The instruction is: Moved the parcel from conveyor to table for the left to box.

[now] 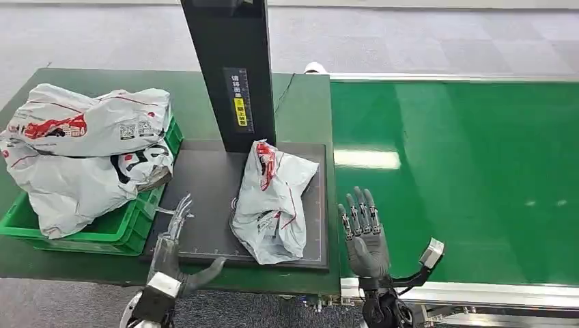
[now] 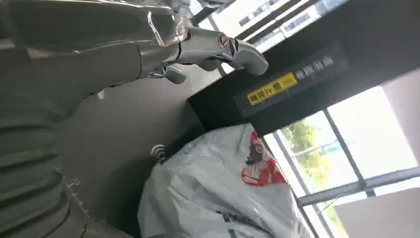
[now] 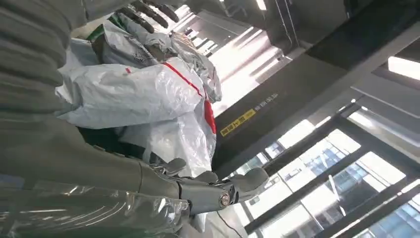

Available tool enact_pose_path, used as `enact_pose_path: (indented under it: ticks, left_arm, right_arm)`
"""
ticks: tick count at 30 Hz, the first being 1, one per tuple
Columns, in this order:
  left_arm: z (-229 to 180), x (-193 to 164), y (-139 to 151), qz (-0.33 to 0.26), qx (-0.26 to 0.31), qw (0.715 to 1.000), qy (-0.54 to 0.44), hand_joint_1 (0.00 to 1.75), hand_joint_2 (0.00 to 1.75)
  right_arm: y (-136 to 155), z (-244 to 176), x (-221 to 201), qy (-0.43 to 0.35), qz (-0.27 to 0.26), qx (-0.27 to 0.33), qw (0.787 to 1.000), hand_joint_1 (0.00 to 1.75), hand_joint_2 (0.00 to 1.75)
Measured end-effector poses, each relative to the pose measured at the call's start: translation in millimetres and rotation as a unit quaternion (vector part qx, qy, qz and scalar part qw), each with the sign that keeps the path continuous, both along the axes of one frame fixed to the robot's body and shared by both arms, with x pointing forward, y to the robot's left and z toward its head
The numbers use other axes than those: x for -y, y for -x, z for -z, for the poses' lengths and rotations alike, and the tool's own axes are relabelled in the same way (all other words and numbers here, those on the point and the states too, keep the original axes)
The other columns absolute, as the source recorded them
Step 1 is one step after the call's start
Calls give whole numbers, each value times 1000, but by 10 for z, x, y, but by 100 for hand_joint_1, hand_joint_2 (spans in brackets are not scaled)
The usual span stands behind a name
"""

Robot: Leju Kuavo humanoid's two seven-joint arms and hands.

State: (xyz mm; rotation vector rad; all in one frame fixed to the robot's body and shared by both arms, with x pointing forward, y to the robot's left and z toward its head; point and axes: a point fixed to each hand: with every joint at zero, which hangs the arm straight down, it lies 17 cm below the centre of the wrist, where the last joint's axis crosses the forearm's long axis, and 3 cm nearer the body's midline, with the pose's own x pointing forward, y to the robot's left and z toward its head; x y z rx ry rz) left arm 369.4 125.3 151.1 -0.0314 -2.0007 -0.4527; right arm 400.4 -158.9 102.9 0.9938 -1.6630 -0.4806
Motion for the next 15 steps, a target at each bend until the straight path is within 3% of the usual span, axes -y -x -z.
enact_pose_path:
  ticks: [3, 10, 15]
  left_arm:
    - [-214, 177, -254, 4, 23, 999, -28, 0, 175]
    - [-792, 592, -1233, 33, 53, 994, -85, 0, 175]
    - [-823, 959, -1664, 53, 39, 982, -178, 0, 175]
  right_arm:
    - [-17, -20, 21, -8, 5, -1, 1000, 0, 175]
    - [-130, -144, -22, -15, 4, 15, 1000, 0, 175]
    - [-221, -200, -67, -17, -3, 19, 1000, 0, 175]
